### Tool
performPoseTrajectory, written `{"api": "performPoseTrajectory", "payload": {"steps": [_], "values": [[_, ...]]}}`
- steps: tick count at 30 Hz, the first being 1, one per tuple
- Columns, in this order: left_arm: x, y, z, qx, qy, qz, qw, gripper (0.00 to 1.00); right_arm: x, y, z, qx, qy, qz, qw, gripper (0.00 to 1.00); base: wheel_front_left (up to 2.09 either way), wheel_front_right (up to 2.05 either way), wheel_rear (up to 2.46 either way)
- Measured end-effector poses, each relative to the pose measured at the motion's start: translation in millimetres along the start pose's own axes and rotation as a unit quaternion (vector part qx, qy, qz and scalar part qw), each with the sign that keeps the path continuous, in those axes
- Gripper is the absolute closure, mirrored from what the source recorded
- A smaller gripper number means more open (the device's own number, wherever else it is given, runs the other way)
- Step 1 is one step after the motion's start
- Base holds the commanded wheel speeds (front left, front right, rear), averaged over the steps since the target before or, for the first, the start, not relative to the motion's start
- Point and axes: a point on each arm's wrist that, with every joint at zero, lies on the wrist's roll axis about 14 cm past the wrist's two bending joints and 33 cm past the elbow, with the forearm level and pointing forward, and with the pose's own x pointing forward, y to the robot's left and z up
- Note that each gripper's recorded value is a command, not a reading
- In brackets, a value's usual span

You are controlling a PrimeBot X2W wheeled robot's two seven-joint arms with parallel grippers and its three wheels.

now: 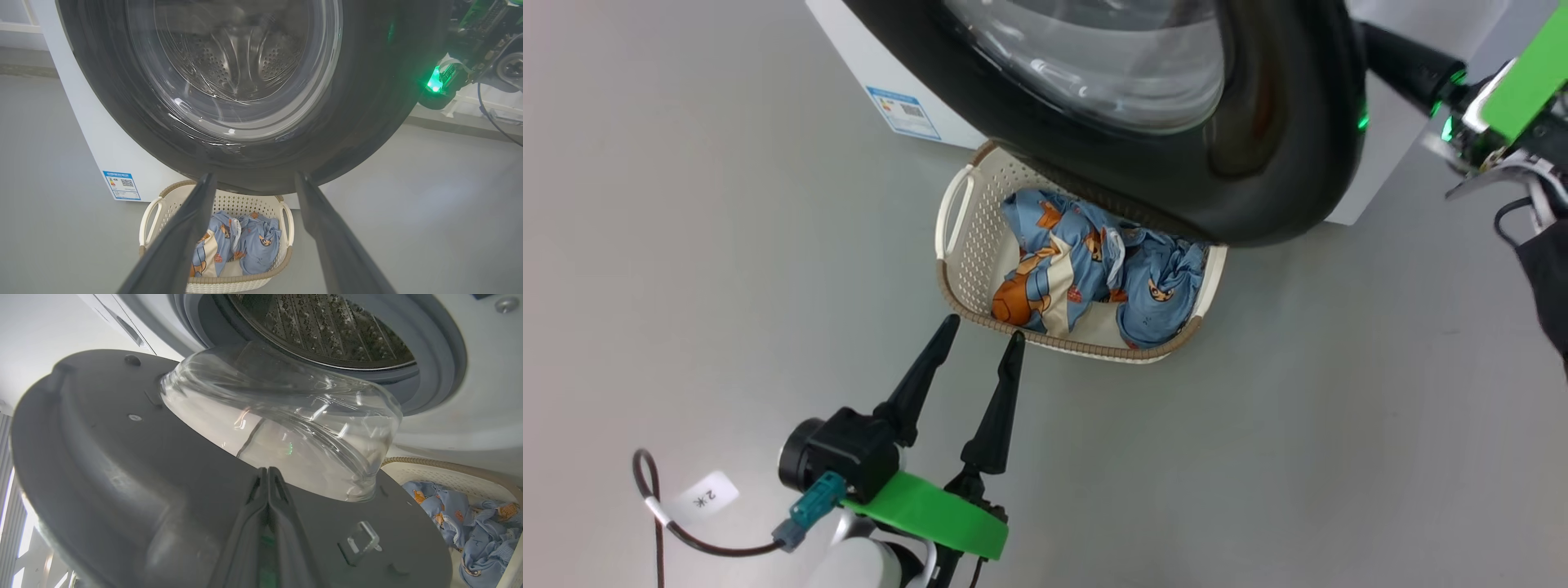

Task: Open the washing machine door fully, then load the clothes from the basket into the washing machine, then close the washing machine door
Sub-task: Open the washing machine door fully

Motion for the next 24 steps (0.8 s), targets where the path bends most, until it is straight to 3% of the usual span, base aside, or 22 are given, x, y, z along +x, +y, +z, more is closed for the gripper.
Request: {"api": "performPoseTrajectory", "payload": {"steps": [24], "values": [[-28.0,9.3,15.8,0.015,-0.018,0.018,1.0,0.0,-5.6,39.0,-82.7,-0.021,0.096,0.022,0.995,1.0,0.0,0.0,0.0]]}}
